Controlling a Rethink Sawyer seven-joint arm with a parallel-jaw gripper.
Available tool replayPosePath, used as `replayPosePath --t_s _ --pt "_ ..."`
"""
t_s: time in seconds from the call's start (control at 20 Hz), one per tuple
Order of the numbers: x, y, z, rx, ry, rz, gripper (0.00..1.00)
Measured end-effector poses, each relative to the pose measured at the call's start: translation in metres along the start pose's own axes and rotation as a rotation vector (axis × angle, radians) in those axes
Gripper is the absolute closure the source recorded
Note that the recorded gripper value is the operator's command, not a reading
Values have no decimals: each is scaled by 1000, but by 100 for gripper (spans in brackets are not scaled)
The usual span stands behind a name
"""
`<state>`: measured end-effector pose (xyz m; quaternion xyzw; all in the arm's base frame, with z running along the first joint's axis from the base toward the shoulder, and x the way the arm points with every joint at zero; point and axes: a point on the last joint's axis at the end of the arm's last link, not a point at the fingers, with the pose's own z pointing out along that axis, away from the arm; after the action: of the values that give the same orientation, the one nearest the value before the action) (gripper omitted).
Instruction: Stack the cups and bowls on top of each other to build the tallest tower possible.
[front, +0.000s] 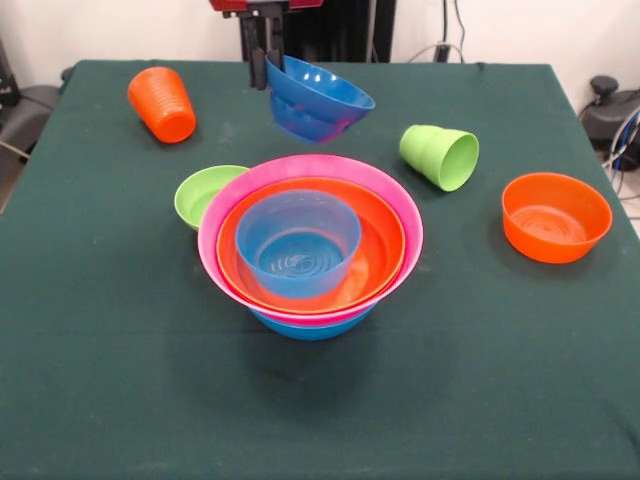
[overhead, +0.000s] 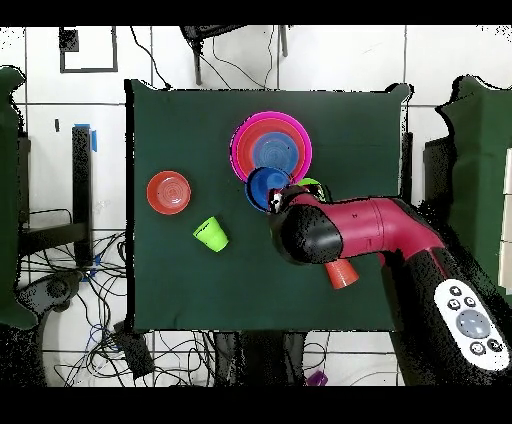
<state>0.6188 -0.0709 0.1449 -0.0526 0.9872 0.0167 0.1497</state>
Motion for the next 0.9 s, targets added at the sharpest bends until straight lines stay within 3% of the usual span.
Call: replayPosePath --t_s 0.35,0.8,0.9 --pt "-4 9 2 -9 -16 -47 100" --pt "-33 25 -9 -56 -69 -52 100" --pt "-48 27 -10 -62 -83 -54 100"
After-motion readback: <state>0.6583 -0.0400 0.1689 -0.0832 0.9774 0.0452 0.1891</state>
